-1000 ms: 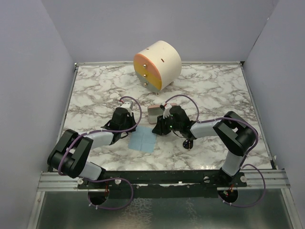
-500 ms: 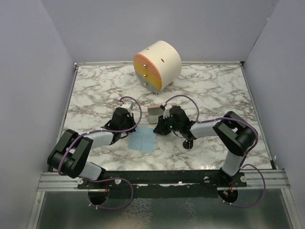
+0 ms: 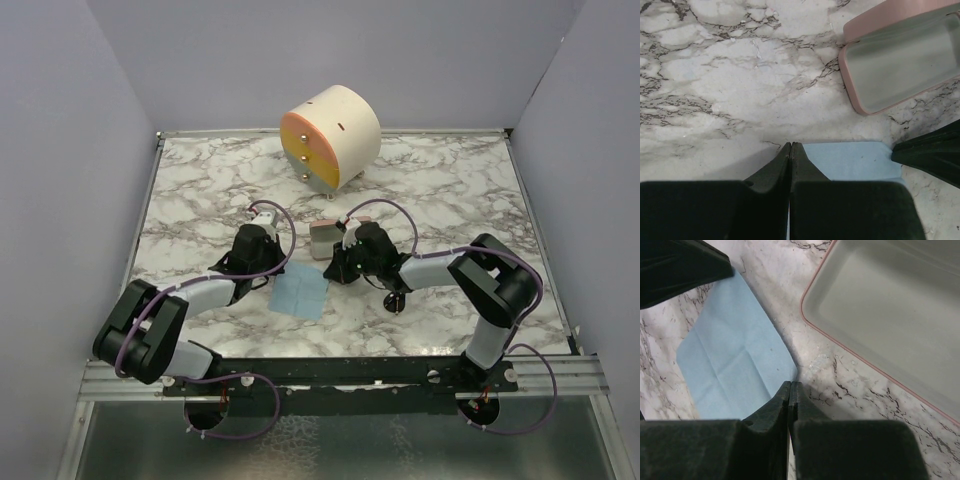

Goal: Organize the sunglasses
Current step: Fold the glasses cleaning cloth at the center of the board.

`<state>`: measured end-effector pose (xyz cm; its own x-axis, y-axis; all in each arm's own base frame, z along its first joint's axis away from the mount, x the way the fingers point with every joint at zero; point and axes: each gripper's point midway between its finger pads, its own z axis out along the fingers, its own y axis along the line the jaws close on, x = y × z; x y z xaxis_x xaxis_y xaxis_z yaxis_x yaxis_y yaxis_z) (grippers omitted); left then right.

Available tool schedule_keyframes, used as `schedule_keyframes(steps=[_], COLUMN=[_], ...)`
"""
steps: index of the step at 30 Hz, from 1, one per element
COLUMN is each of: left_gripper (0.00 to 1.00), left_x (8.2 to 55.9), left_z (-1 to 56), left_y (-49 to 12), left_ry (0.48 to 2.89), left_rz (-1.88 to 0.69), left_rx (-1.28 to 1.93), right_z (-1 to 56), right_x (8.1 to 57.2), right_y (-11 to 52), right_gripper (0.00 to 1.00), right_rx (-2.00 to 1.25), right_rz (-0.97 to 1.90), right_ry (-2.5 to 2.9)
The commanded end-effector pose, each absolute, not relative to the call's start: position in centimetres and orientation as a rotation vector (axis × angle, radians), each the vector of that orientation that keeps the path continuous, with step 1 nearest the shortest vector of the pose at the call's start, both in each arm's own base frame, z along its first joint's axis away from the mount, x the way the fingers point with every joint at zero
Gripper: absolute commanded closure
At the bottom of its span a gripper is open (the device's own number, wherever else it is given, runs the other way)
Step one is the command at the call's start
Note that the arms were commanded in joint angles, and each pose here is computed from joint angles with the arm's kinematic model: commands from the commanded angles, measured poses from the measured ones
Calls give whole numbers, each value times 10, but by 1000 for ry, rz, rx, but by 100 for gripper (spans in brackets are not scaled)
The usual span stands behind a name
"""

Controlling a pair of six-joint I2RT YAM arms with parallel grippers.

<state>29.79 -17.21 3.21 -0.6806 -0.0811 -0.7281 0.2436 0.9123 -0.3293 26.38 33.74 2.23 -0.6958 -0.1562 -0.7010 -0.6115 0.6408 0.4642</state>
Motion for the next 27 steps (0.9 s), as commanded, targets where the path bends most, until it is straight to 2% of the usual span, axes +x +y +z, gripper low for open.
schedule_keyframes(steps=[1, 17, 27], left_gripper=[100, 100, 100], left_x=[297, 286, 266], left_z=[47, 58, 90], left_y=[-172, -181, -191], left_ry=[2220, 2203, 2132], left_rz=[-528, -559, -617], left_rx=[102, 107, 88], right_z=[29, 61, 100], right_x=[265, 258, 243], right_y=[335, 328, 308], right_gripper=[99, 99, 99], right_rx=[-625, -641, -656], right_rz=[901, 900, 882], right_ry=[2215, 2128, 2059])
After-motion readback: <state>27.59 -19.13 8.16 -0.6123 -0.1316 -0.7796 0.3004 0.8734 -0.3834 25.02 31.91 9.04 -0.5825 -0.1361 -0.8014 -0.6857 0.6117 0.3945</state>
